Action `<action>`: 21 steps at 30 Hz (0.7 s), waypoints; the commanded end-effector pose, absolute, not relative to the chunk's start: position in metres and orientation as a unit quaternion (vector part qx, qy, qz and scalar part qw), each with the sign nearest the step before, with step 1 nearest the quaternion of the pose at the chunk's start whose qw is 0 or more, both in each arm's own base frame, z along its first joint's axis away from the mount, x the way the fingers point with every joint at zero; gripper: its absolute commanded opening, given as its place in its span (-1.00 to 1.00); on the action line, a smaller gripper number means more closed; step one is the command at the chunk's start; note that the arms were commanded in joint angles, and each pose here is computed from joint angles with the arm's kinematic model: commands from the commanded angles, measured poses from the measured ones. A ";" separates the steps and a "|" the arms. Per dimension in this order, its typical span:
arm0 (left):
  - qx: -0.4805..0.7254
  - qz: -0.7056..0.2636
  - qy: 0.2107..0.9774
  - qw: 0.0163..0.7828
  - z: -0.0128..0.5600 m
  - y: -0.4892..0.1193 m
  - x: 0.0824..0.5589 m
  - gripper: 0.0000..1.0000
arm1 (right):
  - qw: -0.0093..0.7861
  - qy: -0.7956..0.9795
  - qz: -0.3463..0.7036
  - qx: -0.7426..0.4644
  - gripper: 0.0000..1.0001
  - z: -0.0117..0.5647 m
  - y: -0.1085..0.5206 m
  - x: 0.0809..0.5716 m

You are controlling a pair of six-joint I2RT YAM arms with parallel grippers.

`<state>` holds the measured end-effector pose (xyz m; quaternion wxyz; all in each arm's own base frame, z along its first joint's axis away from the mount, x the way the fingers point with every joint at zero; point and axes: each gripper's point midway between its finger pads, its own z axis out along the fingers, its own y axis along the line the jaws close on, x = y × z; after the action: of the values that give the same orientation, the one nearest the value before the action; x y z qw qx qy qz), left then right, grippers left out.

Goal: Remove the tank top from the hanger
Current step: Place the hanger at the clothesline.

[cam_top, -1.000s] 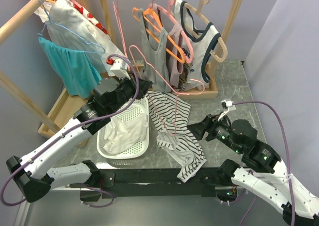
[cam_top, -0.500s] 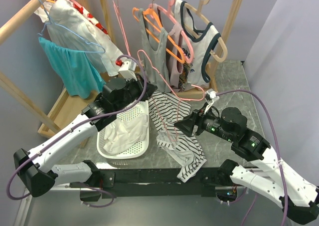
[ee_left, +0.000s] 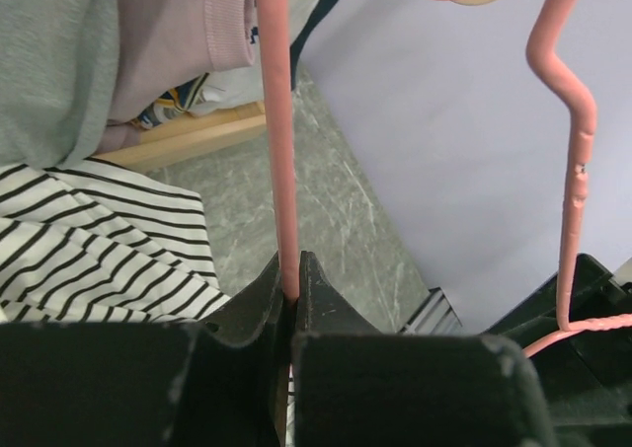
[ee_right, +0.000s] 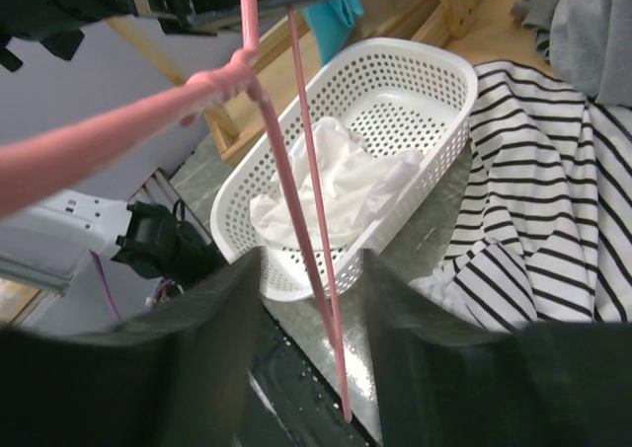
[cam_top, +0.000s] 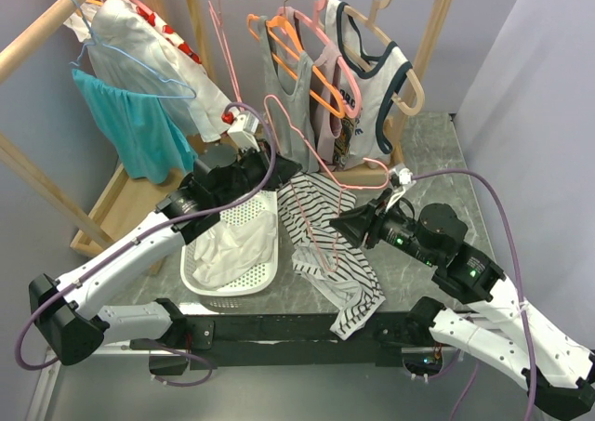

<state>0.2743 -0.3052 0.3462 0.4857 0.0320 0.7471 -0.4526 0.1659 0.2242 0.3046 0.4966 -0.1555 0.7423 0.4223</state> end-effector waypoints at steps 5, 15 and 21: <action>0.052 -0.501 0.721 0.476 0.362 -0.319 0.263 -0.98 | 0.529 0.718 0.426 -0.155 -0.59 0.324 0.223 0.170; 0.054 -0.449 0.749 0.484 0.335 -0.307 0.270 0.25 | 0.562 0.708 0.412 -0.110 -0.86 0.360 0.198 0.170; 0.059 -0.454 0.748 0.481 0.322 -0.302 0.261 0.67 | 0.582 0.701 0.401 -0.098 -0.88 0.383 0.186 0.170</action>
<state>0.2688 -0.3047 0.3151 0.4677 0.0448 0.7644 -0.4416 0.1689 0.2000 0.3466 0.5435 -0.1184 0.7266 0.4033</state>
